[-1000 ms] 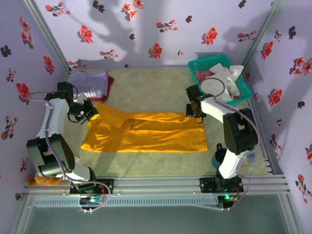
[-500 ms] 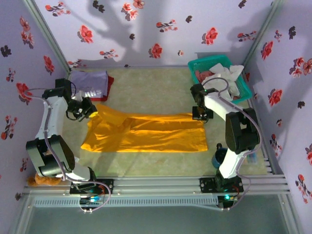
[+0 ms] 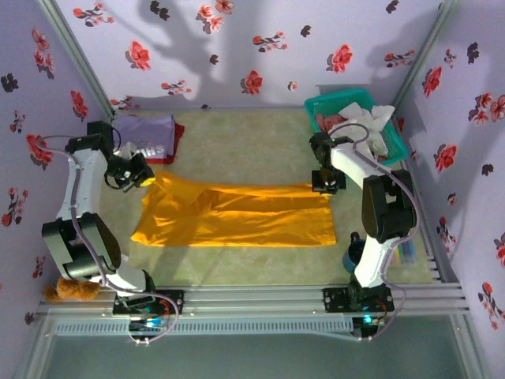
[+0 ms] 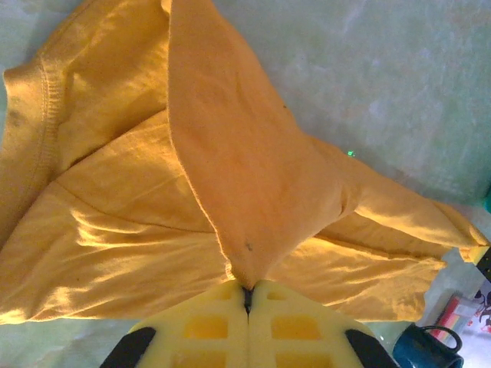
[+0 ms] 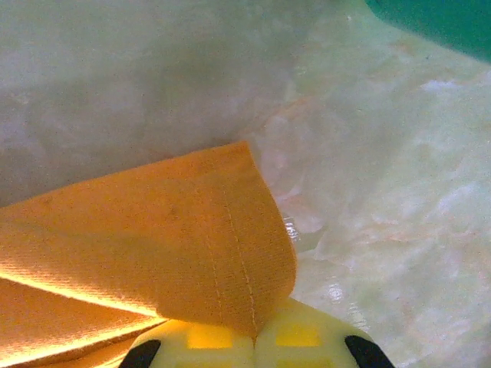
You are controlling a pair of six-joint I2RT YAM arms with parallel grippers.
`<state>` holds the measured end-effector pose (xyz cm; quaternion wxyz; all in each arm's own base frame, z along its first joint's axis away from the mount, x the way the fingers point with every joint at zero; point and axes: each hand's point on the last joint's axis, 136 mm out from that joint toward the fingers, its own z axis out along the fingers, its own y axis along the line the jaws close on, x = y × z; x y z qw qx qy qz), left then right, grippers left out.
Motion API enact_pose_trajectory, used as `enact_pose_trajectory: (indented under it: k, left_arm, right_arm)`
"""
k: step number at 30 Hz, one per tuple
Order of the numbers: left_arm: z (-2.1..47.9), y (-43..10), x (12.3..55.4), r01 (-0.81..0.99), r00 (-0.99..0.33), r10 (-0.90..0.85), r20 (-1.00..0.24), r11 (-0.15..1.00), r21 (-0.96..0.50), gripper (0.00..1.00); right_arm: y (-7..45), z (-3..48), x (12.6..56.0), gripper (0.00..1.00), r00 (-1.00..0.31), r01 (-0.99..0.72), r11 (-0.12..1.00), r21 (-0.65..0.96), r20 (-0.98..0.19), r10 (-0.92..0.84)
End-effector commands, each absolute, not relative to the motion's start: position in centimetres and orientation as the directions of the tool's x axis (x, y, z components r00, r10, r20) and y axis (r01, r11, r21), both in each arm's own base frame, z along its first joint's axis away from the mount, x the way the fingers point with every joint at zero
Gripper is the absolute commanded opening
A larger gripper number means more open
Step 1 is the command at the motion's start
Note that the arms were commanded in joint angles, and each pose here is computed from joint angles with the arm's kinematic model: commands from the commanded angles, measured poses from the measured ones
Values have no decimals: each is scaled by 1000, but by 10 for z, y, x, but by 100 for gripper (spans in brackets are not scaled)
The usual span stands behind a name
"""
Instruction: Fold and stack the t-shirts
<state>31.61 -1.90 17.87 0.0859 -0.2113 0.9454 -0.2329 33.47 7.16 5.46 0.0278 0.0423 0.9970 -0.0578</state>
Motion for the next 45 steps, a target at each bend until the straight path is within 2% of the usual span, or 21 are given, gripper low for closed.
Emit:
enact_pose_trajectory:
  k: [1, 3, 7, 11, 15, 19, 25, 29, 32, 36, 41, 45]
  left_arm:
    - [166, -17, 302, -371, -903, -429, -28, 810, -455, 0]
    - [163, -17, 299, -374, -903, -430, -23, 809, -453, 0]
    - [160, -17, 296, -378, -901, -433, -22, 809, -449, 0]
    - [158, -18, 292, -387, -897, -442, -17, 804, -451, 0]
    - [158, -20, 290, -391, -894, -448, -17, 797, -460, 0]
    - [158, -21, 288, -391, -893, -449, -17, 796, -463, 0]
    - [157, -22, 285, -393, -894, -448, -11, 795, -462, 0]
    - [168, -22, 284, -389, -891, -454, -28, 793, -468, 0]
    - [171, -20, 276, -401, -890, -456, -18, 802, -442, 0]
    - [153, -22, 262, -456, -872, -489, 39, 780, -429, 0]
    - [136, -20, 247, -520, -827, -561, 28, 746, -416, 0]
    - [114, -15, 231, -559, -816, -574, 69, 753, -347, 0]
  right_arm:
    - [73, 43, 304, 0, -997, 65, 993, -96, 42, 69]
    - [75, 39, 301, 0, -997, 60, 995, -83, 38, 64]
    - [70, 31, 297, 7, -998, 27, 992, -125, 57, 34]
    - [63, 34, 299, 25, -999, 11, 984, -178, 42, 19]
    - [66, 52, 305, 36, -1000, 12, 985, -174, -20, 9]
    - [70, 72, 310, 39, -997, 11, 986, -167, -71, -1]
    - [87, 97, 308, 38, -986, 45, 992, -121, -165, 25]
    - [114, 92, 311, 31, -978, 66, 998, 8, -197, 66]
    - [127, 80, 318, 29, -979, 59, 997, 40, -193, 66]
    - [121, 60, 326, 27, -984, 77, 997, -8, -164, 75]
    - [115, 33, 331, 27, -992, 63, 995, -71, -111, 55]
    - [106, 16, 332, 25, -996, 73, 990, -120, -63, 65]
